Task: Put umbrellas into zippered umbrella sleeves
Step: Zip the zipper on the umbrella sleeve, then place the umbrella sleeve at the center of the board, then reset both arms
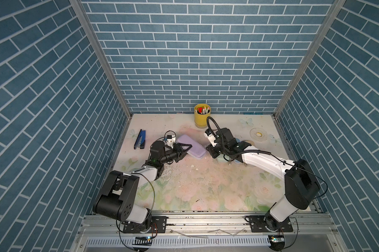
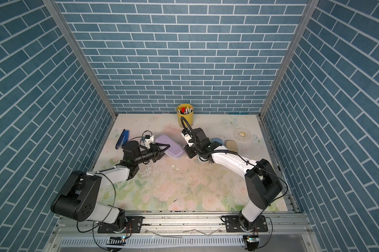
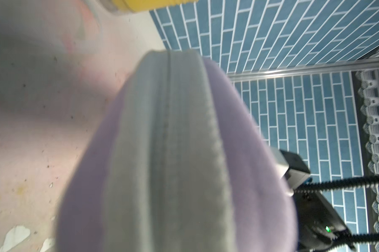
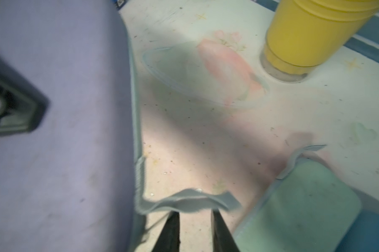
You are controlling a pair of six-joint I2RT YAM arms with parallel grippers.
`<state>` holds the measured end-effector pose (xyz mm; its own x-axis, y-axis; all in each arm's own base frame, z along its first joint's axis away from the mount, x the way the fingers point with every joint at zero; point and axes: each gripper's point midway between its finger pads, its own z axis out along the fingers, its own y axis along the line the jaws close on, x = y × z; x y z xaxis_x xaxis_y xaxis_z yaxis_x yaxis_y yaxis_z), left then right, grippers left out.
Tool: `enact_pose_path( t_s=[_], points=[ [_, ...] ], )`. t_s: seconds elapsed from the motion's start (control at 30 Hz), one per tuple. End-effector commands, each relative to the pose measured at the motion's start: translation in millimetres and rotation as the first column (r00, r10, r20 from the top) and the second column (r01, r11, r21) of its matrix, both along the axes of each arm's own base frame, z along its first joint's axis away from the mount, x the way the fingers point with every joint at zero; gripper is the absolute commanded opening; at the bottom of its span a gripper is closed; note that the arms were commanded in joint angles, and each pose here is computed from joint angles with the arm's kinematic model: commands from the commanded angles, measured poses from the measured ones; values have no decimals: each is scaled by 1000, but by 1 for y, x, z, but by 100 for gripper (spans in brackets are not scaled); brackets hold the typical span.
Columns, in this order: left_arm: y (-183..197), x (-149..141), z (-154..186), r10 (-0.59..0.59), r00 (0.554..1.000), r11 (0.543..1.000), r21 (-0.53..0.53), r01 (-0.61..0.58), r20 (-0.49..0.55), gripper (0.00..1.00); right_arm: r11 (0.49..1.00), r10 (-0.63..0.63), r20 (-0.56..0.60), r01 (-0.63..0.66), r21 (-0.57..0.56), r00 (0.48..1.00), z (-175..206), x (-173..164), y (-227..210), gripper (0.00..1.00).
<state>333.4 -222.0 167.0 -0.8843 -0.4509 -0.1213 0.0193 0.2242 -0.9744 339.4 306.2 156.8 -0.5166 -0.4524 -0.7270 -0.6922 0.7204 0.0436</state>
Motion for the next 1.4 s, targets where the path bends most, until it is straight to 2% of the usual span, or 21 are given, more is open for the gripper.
enact_pose_path(
  t_s=[0.0,0.13,0.2,0.27,0.37,0.47,0.53,0.57,0.67,0.7,0.77,0.8,0.9,1.0,1.07,1.13,1.2,1.23,1.27,1.3,1.37],
  points=[
    [-15,-8,-11,-159,985,977,151,149,60,0,993,-118,7,118,-22,993,21,5,-45,31],
    [-51,-18,-29,-319,947,919,256,299,37,0,983,-185,17,185,19,983,32,5,-66,32],
    [-71,-29,-42,-430,903,854,326,406,3,1,979,-199,1,199,42,980,32,6,-65,32],
    [-77,-37,-60,-511,857,762,431,483,-57,2,976,-208,-22,209,57,978,29,6,-62,31],
    [-67,-32,-88,-533,825,641,547,538,-187,2,974,-212,-47,215,68,976,25,6,-60,31],
    [-64,-19,-102,-521,821,593,592,546,-235,4,974,-215,-45,218,68,976,26,5,-61,31],
    [-66,-9,-104,-516,825,585,608,536,-230,7,974,-214,-38,216,61,976,27,4,-63,31],
    [-65,-4,-106,-515,824,572,621,536,-237,13,974,-216,-34,218,58,976,28,3,-65,31],
    [-57,12,-114,-500,831,497,705,507,-245,59,973,-221,-27,222,55,975,29,2,-70,31],
    [-47,20,-115,-476,847,453,760,467,-237,71,972,-226,-30,227,57,974,30,1,-72,31],
    [-29,34,-105,-445,876,388,841,378,-188,81,967,-242,-30,244,73,970,34,0,-78,31],
    [-22,40,-95,-433,889,384,862,332,-149,83,963,-255,-28,257,84,966,37,0,-83,32],
    [-5,50,-55,-371,929,445,876,186,-9,84,940,-313,-23,313,136,950,52,3,-102,34],
    [-2,42,1,-329,929,553,832,45,169,84,891,-416,-10,409,195,909,67,8,-134,36],
    [4,32,29,-278,912,618,783,-72,303,84,833,-524,29,505,226,852,73,12,-164,40],
    [25,22,40,-213,875,612,757,-227,434,84,759,-641,129,601,248,757,78,15,-204,47],
    [53,17,51,-161,763,551,698,-457,626,84,694,-713,326,692,200,621,82,18,-250,53],
    [71,14,49,-135,706,493,666,-560,695,84,659,-725,394,735,158,565,83,21,-270,55],
    [92,12,54,-87,634,424,605,-674,768,85,625,-731,429,773,108,531,81,27,-289,56],
    [118,11,58,-32,583,321,561,-763,812,88,581,-747,437,812,59,502,74,30,-309,56],
    [151,11,53,-13,560,152,555,-818,829,90,486,-794,428,873,21,432,55,30,-339,55]
  ],
)
